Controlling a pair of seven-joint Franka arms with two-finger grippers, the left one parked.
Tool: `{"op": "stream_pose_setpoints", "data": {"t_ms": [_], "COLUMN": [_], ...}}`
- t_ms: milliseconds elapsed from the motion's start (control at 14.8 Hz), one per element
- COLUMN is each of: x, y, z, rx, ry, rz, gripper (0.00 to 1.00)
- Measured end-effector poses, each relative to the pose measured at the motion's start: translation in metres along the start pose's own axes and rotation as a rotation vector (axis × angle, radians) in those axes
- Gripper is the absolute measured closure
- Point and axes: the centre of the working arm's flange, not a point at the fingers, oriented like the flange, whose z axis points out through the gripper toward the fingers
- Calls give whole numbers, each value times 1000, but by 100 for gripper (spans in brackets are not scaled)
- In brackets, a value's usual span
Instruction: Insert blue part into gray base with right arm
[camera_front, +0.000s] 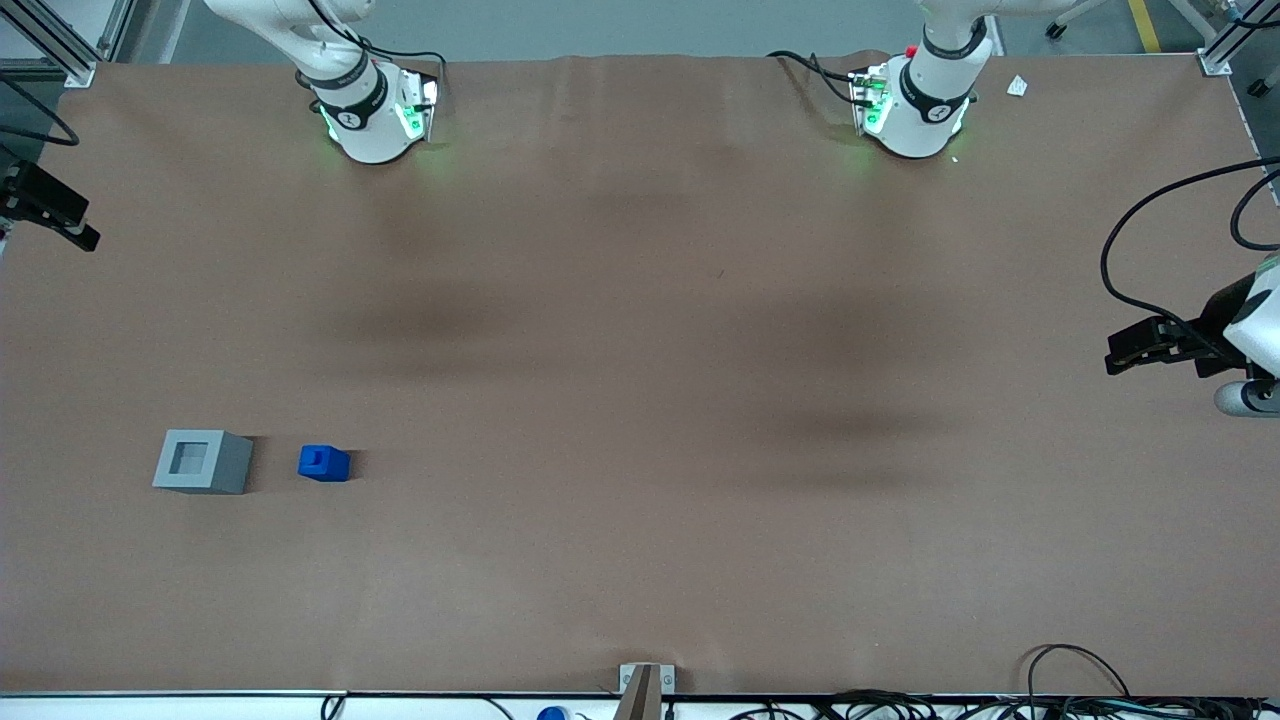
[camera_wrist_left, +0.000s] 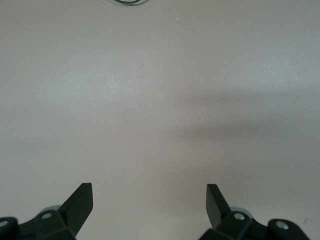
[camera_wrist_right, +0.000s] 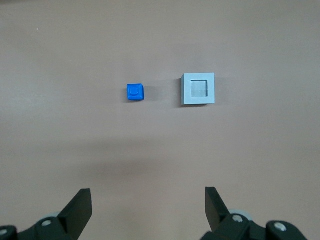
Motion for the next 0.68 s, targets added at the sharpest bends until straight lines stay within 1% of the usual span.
{"op": "stream_pose_setpoints", "data": {"t_ms": [338, 541, 676], "x": [-1, -1, -1], "y": [11, 26, 26], "z": [1, 6, 8], "rx": [-1, -2, -1], "ry": [-5, -21, -34], "rz": [20, 39, 39], "gripper": [0, 0, 0]}}
